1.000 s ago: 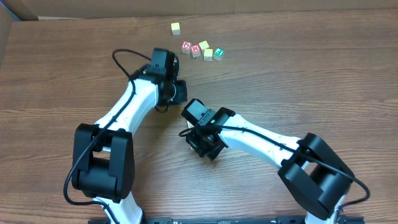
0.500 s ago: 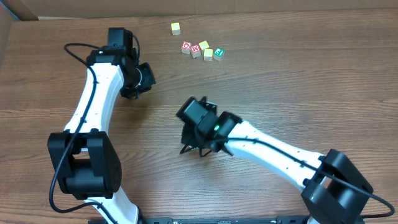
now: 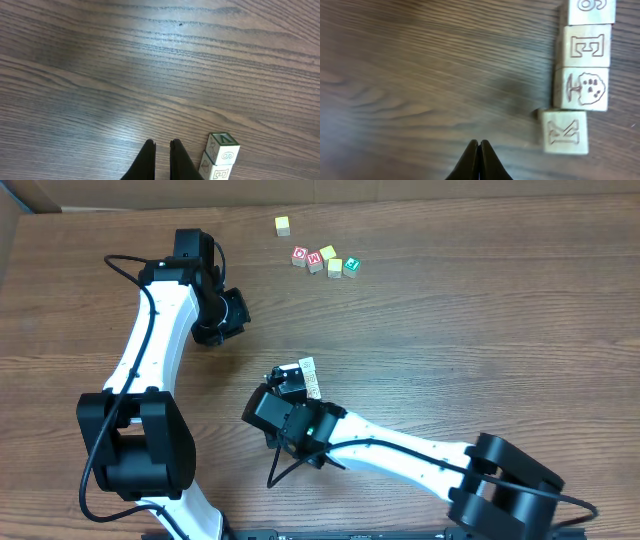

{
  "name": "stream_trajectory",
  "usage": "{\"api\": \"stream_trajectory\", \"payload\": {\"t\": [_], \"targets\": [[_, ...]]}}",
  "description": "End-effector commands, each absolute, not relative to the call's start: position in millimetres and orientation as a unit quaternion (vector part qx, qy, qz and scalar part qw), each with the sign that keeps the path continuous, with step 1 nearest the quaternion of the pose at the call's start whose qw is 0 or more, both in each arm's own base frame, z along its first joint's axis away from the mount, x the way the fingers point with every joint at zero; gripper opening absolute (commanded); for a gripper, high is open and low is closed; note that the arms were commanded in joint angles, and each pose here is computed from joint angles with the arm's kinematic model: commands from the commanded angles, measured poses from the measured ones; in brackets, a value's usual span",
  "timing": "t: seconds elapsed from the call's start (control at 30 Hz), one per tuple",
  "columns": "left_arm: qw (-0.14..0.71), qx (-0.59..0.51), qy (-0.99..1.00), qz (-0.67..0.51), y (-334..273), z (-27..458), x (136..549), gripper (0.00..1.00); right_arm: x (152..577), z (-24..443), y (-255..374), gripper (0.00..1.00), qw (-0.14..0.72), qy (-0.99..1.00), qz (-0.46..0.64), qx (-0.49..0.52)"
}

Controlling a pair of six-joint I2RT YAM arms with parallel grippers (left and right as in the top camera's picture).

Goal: Flip 4 blocks

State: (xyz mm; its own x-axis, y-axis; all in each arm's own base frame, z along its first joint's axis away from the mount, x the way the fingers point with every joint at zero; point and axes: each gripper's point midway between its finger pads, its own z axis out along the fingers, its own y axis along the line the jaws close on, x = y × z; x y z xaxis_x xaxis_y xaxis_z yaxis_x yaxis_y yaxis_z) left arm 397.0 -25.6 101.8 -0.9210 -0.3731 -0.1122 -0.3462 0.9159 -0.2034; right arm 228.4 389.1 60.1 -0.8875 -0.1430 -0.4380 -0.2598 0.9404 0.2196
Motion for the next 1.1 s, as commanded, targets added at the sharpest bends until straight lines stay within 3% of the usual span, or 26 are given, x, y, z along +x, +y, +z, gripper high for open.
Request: {"api": "stream_trajectory", "payload": {"t": [0.0,1.07], "targets": [[0.073,-0.185,0.976,-0.089,-28,102,399,0.05,243,56,388,0.04,0.239,0.958,0.114,-0.108],[0.068,-0.186,0.976,-0.088,-28,102,397,0.05,259,26,365,0.04,0.257,0.961,0.042,-0.097]]}}
